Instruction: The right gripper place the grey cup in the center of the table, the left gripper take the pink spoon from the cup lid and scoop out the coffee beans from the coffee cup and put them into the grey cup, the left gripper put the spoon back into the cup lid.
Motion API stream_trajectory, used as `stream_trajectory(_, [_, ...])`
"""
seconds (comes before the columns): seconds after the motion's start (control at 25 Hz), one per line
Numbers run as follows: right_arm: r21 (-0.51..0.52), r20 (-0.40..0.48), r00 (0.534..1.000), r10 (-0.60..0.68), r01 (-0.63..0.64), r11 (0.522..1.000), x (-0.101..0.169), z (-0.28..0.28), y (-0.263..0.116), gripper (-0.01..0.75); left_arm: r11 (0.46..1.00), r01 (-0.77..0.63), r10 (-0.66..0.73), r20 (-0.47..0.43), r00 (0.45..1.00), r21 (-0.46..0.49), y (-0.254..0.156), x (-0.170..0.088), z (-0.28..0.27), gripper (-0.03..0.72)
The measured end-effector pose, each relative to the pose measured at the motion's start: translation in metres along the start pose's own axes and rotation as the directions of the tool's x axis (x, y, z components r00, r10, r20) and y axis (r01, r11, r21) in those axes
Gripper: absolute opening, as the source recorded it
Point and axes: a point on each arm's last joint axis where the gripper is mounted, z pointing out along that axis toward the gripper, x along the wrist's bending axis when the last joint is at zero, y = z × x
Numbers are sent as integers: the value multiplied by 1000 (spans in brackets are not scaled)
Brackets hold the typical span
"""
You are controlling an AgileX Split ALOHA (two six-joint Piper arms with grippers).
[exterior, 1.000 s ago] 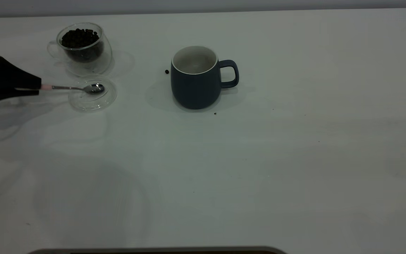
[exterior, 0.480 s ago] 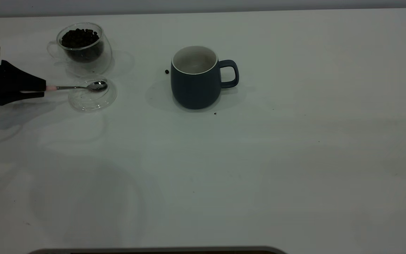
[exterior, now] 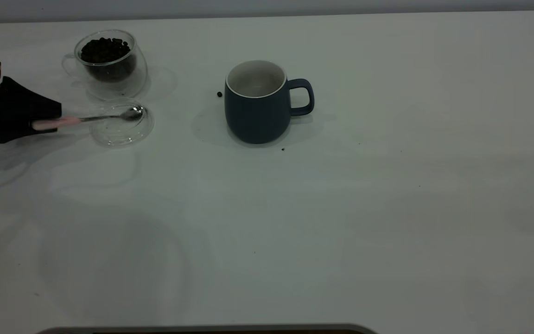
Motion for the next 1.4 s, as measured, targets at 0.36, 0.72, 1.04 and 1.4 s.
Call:
stream_trajectory(0.36, [0, 0, 1000, 0, 0, 1000, 0, 0, 0, 518, 1000, 1, -1, -1, 1000, -15, 2, 1, -3, 542])
stream_trajectory(0.72, [0, 0, 1000, 0, 0, 1000, 0, 0, 0, 518, 981, 92, -80, 77, 994, -169, 48, -27, -93, 536])
stream_trajectory(1.04, [0, 0, 1000, 0, 0, 1000, 0, 0, 0, 518, 984, -98, 93, -38, 995, -151, 67, -175, -154, 470])
stream_trajectory(1.4, [0, 0, 1000, 0, 0, 1000, 0, 0, 0, 518, 896, -440, 410, -491, 769, 59, -30, -387, -189, 466])
